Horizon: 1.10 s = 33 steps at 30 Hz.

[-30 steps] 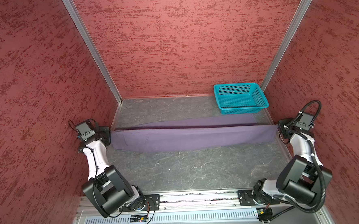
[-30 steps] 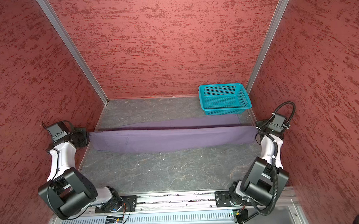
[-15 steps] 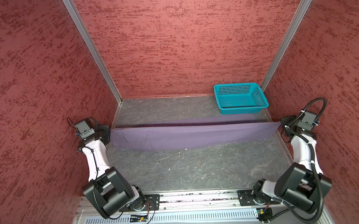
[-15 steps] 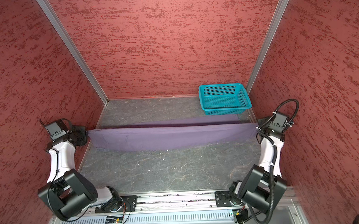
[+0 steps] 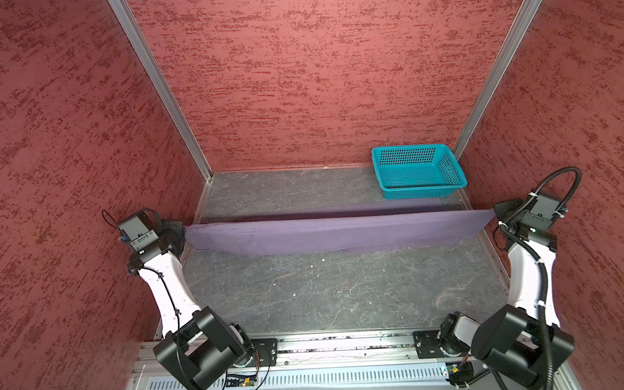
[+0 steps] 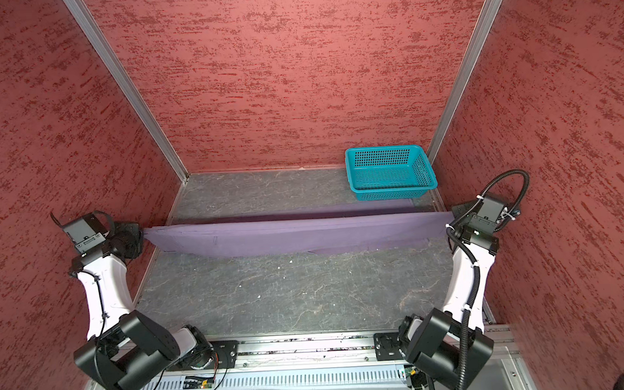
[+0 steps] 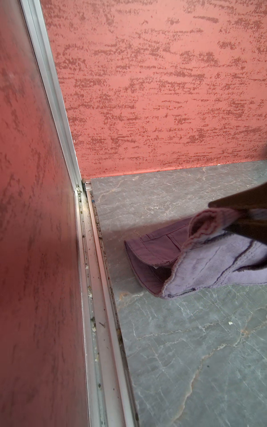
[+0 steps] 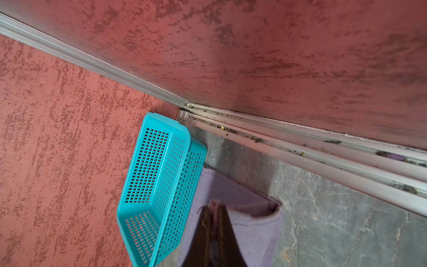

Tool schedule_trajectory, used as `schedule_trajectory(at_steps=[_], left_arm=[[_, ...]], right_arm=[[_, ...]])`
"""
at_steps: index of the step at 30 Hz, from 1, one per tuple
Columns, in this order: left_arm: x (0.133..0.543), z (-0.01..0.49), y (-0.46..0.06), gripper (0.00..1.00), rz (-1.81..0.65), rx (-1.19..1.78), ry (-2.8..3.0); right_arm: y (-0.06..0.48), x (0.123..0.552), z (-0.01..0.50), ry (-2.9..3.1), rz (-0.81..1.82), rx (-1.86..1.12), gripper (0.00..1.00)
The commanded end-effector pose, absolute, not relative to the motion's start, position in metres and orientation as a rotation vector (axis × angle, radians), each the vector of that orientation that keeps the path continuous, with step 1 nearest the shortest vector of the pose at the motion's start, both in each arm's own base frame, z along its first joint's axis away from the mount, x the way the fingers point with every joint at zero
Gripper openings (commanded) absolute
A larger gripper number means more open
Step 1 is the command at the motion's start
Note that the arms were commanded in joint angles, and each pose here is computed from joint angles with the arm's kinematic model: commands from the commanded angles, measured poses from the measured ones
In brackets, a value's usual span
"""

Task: Fold and stack the trousers
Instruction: Fold the trousers at the center of the table.

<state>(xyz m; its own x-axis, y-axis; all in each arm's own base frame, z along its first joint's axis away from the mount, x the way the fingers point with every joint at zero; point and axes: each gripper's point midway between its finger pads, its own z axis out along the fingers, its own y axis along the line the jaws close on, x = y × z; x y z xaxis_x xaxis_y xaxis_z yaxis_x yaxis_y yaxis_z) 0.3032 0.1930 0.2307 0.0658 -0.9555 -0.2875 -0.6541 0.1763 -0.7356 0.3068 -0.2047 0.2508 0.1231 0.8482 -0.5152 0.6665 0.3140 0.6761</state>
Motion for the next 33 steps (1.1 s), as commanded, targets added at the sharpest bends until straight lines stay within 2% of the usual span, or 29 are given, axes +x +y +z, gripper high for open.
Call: schedule_trajectory(at_steps=[1, 10, 33], left_arm=[[0.301, 0.260, 0.229, 0.00, -0.333, -1.489, 1.555], [0.304, 0.251, 0.234, 0.00, -0.319, -1.500, 1.566], [0.304, 0.233, 0.237, 0.00, -0.291, -1.524, 1.586]], right_arm=[[-0.236, 0.300, 0.280, 1.471, 0.083, 1.403, 0.00], [-0.240, 0.308, 0.268, 1.474, 0.104, 1.434, 0.00], [-0.237, 0.273, 0.257, 1.453, -0.008, 1.507, 0.00]])
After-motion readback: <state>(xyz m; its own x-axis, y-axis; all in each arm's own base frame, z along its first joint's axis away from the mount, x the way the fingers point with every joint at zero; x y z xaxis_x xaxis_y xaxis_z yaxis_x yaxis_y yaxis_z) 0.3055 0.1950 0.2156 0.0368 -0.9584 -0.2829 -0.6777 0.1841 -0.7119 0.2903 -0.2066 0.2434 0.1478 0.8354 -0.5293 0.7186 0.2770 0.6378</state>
